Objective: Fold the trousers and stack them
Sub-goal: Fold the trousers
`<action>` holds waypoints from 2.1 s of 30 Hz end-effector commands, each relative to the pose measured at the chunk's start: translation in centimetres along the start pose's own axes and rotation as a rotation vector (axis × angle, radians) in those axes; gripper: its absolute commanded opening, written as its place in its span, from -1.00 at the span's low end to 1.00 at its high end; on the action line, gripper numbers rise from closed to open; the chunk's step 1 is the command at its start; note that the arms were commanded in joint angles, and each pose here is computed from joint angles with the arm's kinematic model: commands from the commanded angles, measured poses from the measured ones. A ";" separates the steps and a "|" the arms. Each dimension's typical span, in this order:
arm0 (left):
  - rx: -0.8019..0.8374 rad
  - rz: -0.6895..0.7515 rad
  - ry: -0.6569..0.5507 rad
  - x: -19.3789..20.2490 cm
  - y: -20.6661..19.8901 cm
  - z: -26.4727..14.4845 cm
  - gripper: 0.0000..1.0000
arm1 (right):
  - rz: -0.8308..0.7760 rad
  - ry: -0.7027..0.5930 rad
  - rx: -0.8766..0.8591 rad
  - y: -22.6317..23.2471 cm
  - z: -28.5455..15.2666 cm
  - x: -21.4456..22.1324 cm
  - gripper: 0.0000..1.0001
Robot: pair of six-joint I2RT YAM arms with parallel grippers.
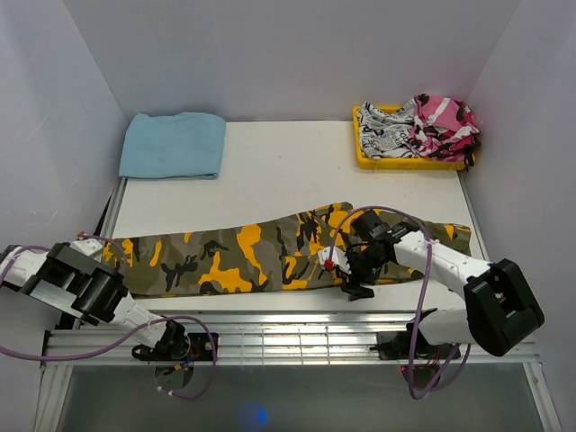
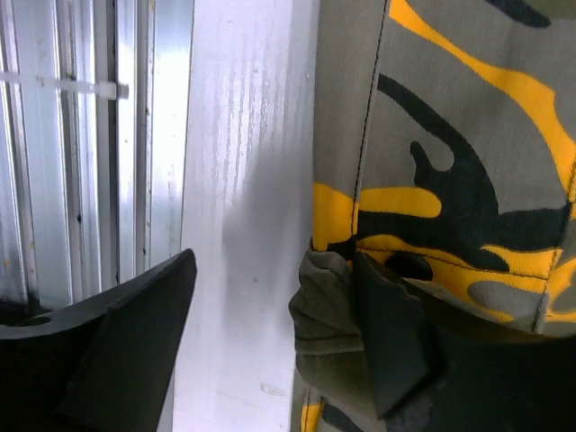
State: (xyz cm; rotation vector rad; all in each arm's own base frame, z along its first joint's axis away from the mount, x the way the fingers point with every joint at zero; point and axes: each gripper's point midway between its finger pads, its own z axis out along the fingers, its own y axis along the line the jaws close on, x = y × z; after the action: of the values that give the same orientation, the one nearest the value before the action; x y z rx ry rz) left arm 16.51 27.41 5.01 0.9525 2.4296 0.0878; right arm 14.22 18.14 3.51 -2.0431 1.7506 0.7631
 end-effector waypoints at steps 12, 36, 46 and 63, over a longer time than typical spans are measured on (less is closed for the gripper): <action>0.054 0.006 -0.149 -12.1 -0.7 -2.9 0.40 | 0.164 0.001 0.153 -4.0 -5.4 -3.4 0.34; 0.164 -0.161 -0.165 -26.0 3.6 7.9 0.25 | 0.458 -0.137 0.350 -14.2 -9.5 -5.5 0.50; 0.171 0.099 -0.481 -40.0 -9.5 3.5 0.96 | 1.000 -0.138 0.800 -10.3 -25.4 10.0 0.86; 0.532 -0.159 -0.322 -35.8 -19.1 10.7 0.96 | 1.613 -0.321 0.884 -7.7 -23.5 22.2 0.65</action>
State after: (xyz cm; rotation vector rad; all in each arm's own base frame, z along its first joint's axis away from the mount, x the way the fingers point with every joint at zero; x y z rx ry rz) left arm 32.21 -11.73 7.54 0.9033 2.2203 -0.7597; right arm 26.13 -11.32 8.22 0.2279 2.6233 0.3876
